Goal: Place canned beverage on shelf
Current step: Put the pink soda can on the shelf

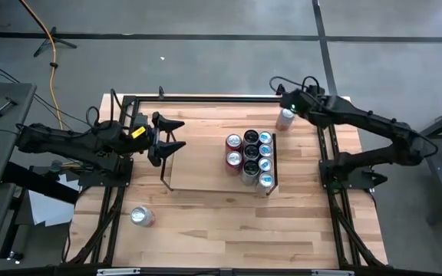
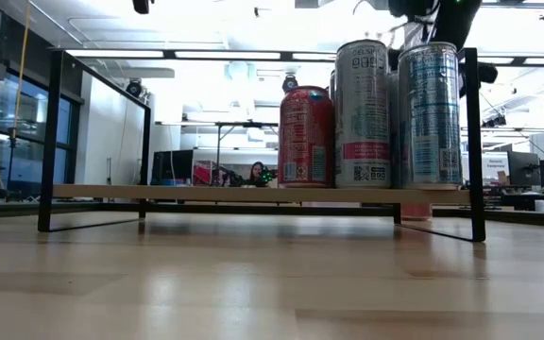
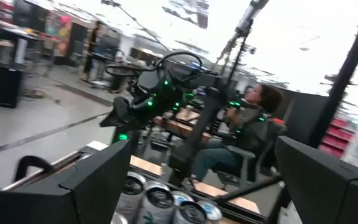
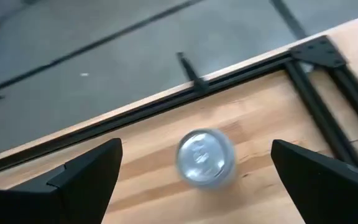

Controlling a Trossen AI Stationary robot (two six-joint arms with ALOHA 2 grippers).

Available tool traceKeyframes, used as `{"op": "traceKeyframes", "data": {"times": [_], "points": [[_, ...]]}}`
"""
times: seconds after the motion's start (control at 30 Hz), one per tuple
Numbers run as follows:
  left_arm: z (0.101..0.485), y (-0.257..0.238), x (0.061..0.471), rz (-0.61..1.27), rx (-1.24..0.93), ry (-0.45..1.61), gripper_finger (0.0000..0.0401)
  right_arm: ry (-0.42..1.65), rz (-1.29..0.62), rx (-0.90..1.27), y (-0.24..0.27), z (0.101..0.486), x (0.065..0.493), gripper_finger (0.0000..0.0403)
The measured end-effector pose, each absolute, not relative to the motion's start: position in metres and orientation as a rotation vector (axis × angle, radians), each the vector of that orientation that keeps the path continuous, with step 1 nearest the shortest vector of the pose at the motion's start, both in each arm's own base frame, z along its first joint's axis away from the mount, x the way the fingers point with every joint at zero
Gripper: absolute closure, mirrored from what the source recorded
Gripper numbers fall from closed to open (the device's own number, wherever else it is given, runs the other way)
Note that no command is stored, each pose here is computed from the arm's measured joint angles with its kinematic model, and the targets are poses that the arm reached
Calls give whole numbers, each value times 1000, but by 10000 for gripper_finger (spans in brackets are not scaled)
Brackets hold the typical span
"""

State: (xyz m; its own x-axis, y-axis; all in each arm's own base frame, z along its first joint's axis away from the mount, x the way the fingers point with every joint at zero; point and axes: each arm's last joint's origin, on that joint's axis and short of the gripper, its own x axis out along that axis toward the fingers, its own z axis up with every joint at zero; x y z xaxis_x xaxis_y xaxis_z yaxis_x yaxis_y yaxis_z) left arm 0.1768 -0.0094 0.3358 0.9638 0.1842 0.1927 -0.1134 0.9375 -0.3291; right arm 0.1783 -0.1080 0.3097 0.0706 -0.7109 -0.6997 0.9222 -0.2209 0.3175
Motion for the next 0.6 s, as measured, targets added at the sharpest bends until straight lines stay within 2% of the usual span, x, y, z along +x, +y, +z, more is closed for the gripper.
{"op": "traceKeyframes", "data": {"times": [0.3,0.6], "points": [[336,-6,176,257,-331,-239,46,477,-1601,910,-151,281,190,4],[336,-6,176,260,-334,-240,46,713,-1655,933,-177,234,208,4]]}}
